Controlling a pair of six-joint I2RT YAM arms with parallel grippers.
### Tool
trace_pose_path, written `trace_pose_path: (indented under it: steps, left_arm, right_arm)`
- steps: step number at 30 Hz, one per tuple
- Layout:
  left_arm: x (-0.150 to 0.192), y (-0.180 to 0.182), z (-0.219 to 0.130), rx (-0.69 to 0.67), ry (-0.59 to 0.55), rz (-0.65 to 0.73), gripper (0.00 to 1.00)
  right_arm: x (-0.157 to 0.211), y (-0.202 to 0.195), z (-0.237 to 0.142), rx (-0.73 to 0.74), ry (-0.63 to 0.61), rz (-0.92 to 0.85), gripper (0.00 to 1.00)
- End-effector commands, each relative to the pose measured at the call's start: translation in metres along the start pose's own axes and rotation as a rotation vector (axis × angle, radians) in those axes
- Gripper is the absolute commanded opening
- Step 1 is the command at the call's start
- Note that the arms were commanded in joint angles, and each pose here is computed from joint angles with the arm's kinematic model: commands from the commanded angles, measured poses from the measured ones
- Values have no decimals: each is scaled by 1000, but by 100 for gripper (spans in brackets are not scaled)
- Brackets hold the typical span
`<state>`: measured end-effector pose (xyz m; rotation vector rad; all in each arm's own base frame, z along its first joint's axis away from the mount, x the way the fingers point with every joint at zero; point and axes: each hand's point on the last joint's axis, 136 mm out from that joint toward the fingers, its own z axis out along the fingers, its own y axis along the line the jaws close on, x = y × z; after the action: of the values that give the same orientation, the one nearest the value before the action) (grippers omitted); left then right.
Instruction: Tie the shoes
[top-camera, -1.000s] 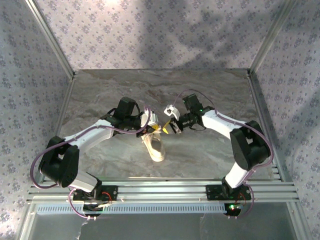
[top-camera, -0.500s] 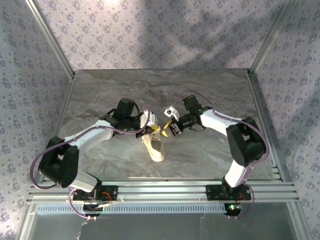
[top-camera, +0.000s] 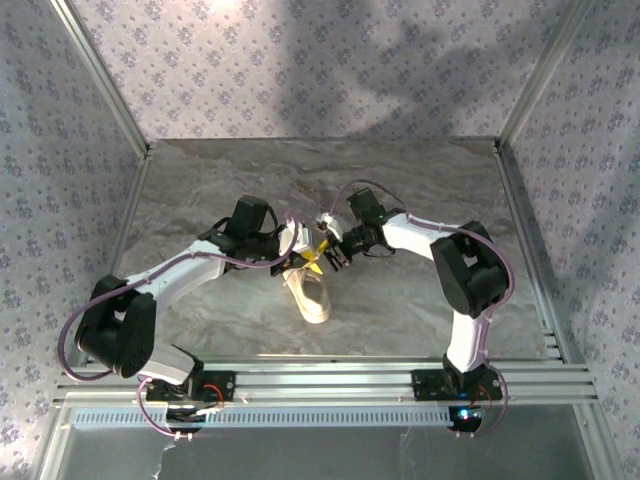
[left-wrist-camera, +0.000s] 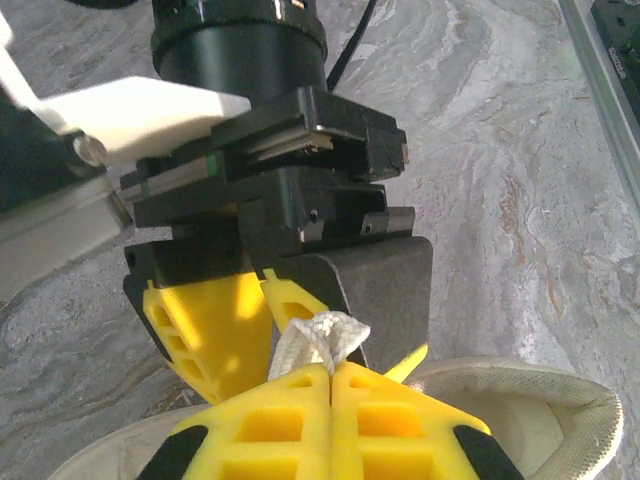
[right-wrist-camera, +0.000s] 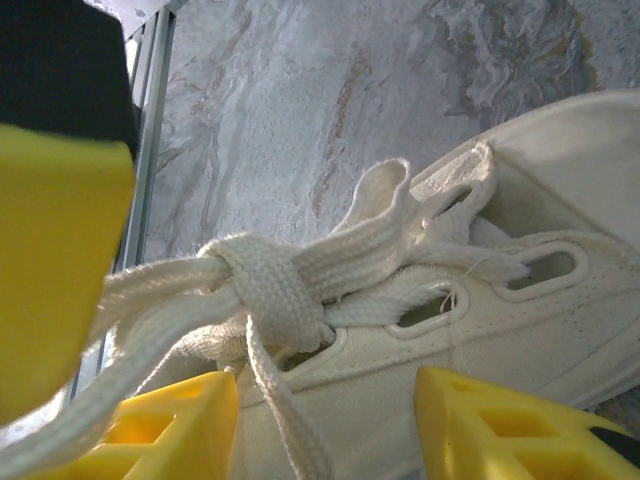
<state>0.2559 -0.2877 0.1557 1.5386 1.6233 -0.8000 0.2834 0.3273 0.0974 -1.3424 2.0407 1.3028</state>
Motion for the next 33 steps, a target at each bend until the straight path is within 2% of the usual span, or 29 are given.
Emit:
trace_pose_path:
  steps: [1,4,6,12,13,20,33]
  left_arm:
    - [-13,-4,-7,23,-44,30,0]
    - [-13,-4,-7,21,-42,29,0]
    - [-11,-3,-7,18,-39,26,0]
    - [-7,-2,-7,10,-31,22,0]
    - [-7,-2,-7,9,-29,22,0]
    - [-3,-1,-7,2,-21,16,0]
    - [-1,-1,-8,-5,-20,17,0]
  right_arm:
    - [-7,2,3,-43,2,-16,44]
    - [-7,2,1,-33,8,-4,20]
    - [-8,4,-5,-20,0,2,15]
    - [-14,17,-23,8,-2,1,12]
    - [-2,19,-23,4,15,27,12]
    - [4,30,-31,4,17,49,11]
    - [19,16,-51,63,-3,136,11]
